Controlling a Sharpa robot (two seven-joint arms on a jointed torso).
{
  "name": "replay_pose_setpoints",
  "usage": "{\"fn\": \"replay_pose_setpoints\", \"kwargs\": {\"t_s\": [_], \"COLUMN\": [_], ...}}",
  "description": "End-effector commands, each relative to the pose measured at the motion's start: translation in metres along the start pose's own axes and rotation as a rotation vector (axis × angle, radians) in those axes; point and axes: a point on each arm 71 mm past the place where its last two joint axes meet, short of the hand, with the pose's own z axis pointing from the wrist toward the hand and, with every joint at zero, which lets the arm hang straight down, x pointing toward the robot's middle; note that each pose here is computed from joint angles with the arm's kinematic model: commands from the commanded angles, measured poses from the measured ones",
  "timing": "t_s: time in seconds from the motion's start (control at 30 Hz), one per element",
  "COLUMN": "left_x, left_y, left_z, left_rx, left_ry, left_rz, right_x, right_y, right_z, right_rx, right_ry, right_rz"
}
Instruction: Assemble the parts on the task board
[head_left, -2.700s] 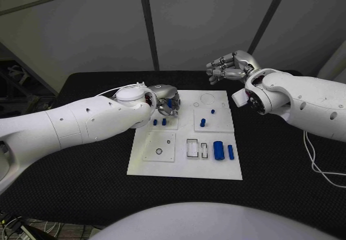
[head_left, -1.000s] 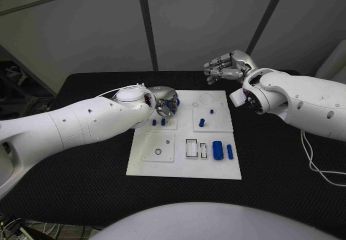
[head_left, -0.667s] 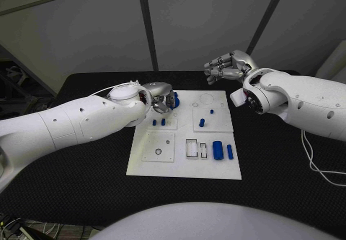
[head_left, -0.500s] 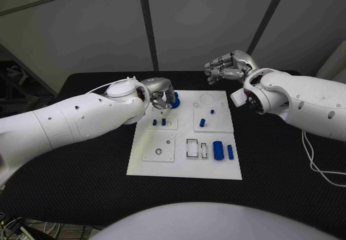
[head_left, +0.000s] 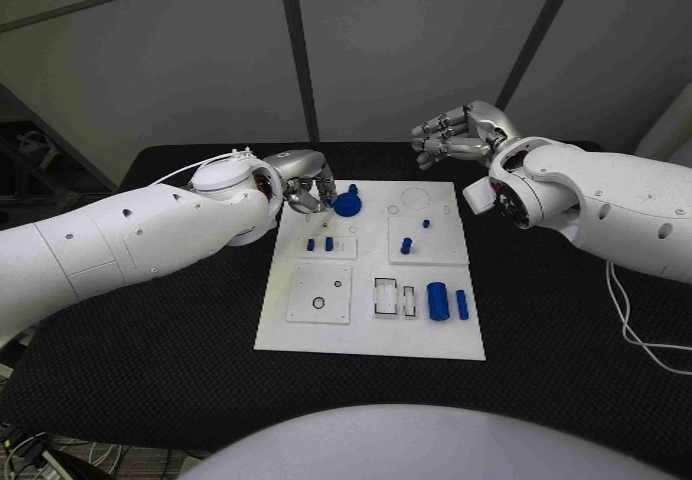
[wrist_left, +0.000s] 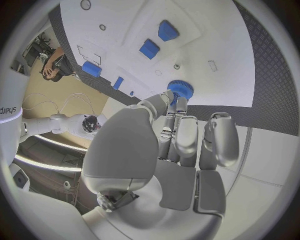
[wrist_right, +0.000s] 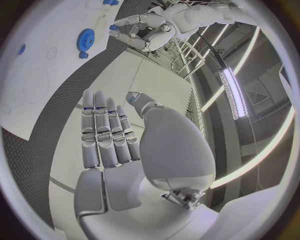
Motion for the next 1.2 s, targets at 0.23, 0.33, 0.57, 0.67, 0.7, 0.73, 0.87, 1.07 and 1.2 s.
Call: {"fn": "replay_pose_setpoints", "kwargs": {"t_s": [0.23,0.33,0.57,0.67,0.7,0.73,0.87,1.07,1.2], "left_x": [0.0037,0.006,0.0116,0.0135,0.0141,0.0146,0.0164,0.0179,0.0187], "left_y": [0.0044,0.0046,0.0048,0.0054,0.0056,0.0059,0.0069,0.0073,0.0074], "left_z": [-0.0038,-0.004,-0.0045,-0.0048,-0.0049,-0.005,-0.0054,-0.0058,-0.0059], "left_rx": [-0.014,-0.014,-0.015,-0.016,-0.017,-0.018,-0.022,-0.024,-0.025], "left_ry": [0.038,0.044,0.064,0.072,0.075,0.077,0.087,0.097,0.104], "left_rz": [-0.031,-0.034,-0.037,-0.036,-0.036,-0.035,-0.034,-0.033,-0.032], "right_x": [0.0,0.0,0.0,0.0,0.0,0.0,0.0,0.0,0.0], "right_y": [0.001,0.001,0.001,0.001,0.001,0.001,0.001,0.001,0.001], "right_z": [0.0,0.001,0.001,0.001,0.001,0.001,0.0,0.0,0.0], "right_rx": [-0.005,-0.005,-0.004,-0.004,-0.004,-0.004,-0.004,-0.004,-0.004], "right_ry": [0.007,0.007,0.007,0.007,0.007,0.007,0.007,0.007,0.007], "right_rz": [0.003,0.003,0.003,0.003,0.003,0.003,0.003,0.003,0.003]}}
